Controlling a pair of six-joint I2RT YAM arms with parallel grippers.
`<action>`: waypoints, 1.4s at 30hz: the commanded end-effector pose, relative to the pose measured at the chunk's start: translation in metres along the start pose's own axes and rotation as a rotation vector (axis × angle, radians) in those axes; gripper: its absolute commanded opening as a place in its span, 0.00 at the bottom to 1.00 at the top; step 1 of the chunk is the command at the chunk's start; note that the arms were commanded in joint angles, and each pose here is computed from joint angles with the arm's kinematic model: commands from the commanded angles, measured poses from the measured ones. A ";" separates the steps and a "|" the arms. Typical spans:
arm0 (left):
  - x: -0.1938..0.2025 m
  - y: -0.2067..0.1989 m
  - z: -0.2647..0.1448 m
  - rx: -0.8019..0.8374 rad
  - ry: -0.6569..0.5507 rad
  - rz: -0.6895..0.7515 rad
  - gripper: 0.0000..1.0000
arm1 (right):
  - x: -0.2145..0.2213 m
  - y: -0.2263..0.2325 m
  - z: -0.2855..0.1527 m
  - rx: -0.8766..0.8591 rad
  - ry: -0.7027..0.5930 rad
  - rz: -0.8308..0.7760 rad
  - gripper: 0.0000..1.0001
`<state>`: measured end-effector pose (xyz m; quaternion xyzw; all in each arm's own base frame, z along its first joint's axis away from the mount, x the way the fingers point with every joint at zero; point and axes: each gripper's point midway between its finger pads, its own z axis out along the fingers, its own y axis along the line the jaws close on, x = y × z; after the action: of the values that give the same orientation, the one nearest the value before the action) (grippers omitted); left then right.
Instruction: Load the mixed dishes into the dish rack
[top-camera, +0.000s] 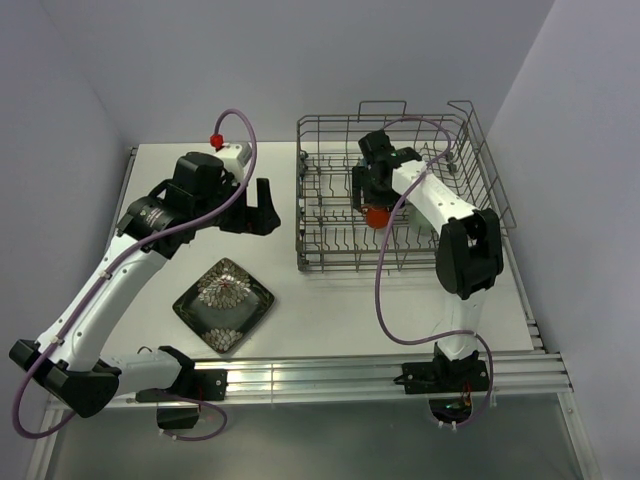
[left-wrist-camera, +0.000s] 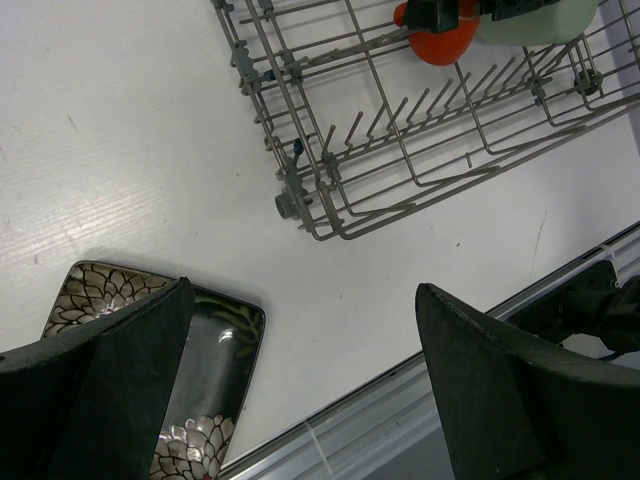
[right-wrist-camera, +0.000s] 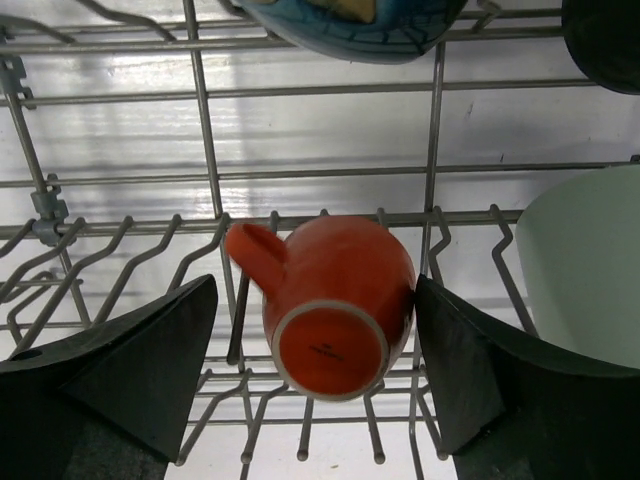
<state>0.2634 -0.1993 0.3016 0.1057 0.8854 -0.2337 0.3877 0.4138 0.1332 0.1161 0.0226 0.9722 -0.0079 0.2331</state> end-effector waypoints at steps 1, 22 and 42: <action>-0.002 -0.002 0.001 0.015 -0.008 0.002 0.99 | -0.008 -0.003 -0.017 0.006 -0.048 -0.010 0.88; 0.021 0.028 0.010 -0.124 0.048 -0.086 0.99 | -0.038 -0.012 -0.057 0.036 -0.194 0.028 0.89; 0.150 0.211 0.003 -0.711 0.238 -0.585 0.99 | 0.044 0.094 -0.194 -0.472 -0.199 -0.154 0.89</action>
<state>0.2337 -0.0304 0.1162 -0.2143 0.9583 0.0049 0.1891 0.3201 0.2225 0.2657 -0.0882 0.9209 0.1522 0.3480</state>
